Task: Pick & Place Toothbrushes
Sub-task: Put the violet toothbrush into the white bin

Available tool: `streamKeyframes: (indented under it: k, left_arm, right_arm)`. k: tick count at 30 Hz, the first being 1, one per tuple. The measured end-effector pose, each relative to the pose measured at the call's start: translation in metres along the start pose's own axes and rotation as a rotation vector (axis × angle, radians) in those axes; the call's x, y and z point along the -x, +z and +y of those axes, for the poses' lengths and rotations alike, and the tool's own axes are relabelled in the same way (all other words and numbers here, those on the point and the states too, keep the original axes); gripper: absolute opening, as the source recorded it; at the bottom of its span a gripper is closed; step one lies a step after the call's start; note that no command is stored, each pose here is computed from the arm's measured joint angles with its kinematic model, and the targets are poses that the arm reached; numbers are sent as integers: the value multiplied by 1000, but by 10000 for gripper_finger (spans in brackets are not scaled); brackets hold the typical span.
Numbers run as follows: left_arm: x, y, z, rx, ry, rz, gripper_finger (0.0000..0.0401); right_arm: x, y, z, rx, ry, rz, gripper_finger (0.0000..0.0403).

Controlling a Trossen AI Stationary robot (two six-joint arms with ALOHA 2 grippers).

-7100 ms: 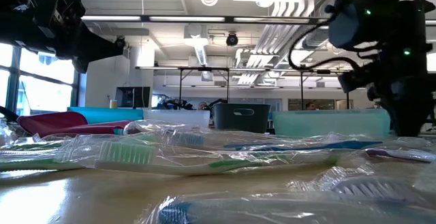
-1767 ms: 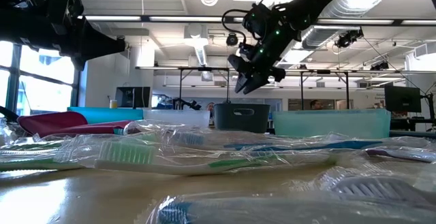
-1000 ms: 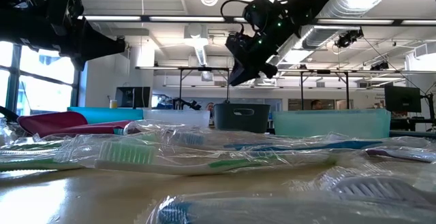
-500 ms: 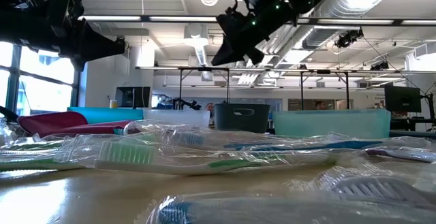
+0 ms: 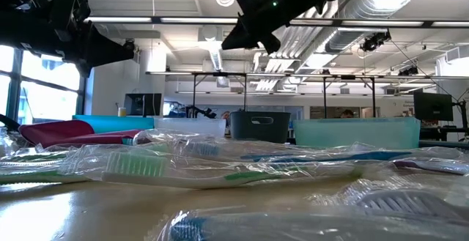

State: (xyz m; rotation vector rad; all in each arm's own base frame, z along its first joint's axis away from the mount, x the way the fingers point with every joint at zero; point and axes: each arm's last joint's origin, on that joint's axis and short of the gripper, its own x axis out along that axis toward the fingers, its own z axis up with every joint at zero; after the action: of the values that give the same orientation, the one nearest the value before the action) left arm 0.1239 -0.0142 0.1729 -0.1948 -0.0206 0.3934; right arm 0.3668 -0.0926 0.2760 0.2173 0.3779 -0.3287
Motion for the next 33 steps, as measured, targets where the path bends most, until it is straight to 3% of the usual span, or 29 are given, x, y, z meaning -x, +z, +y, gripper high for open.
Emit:
streamKeyframes:
  k: [10, 21, 26, 30, 33]
  left_arm:
    - [0, -1, 0, -5, 1, 7, 0]
    - [0, -3, 1, -7, 4, 24, 0]
    - [0, -3, 1, -10, 5, 27, 0]
    - [0, -3, 1, -9, 5, 29, 0]
    - [0, -4, 1, 10, 6, 34, 0]
  right_arm:
    - [0, -5, 8, 0, -59, -16, 3]
    - [3, -9, 35, 34, 21, -14, 4]
    - [3, -15, 46, 36, 109, -70, 4]
    - [5, -31, 47, 15, 208, -120, 3]
    - [14, -35, 41, -16, 214, -152, 4]
